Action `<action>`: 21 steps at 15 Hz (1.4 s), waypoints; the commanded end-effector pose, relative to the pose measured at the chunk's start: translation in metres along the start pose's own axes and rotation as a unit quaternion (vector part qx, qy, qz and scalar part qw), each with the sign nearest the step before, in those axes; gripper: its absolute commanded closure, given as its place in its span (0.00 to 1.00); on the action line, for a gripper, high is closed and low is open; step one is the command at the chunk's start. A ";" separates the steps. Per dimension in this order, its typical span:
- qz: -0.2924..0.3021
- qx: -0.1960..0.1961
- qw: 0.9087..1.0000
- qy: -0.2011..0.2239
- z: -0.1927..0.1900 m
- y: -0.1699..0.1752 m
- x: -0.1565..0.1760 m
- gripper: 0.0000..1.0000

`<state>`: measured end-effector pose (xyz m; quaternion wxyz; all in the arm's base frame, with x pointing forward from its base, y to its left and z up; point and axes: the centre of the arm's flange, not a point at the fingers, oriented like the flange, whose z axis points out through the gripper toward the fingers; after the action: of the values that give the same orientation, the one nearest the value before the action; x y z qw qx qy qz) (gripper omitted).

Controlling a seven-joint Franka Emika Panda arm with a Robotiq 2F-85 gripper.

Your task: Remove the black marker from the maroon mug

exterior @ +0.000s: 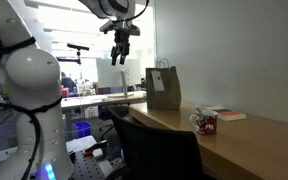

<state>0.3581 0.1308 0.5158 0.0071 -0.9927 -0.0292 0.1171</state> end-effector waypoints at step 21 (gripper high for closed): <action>-0.055 -0.021 0.997 0.048 0.007 0.252 0.154 0.00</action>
<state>0.4748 -0.0903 0.4775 -0.0093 -0.9958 -0.0648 0.0642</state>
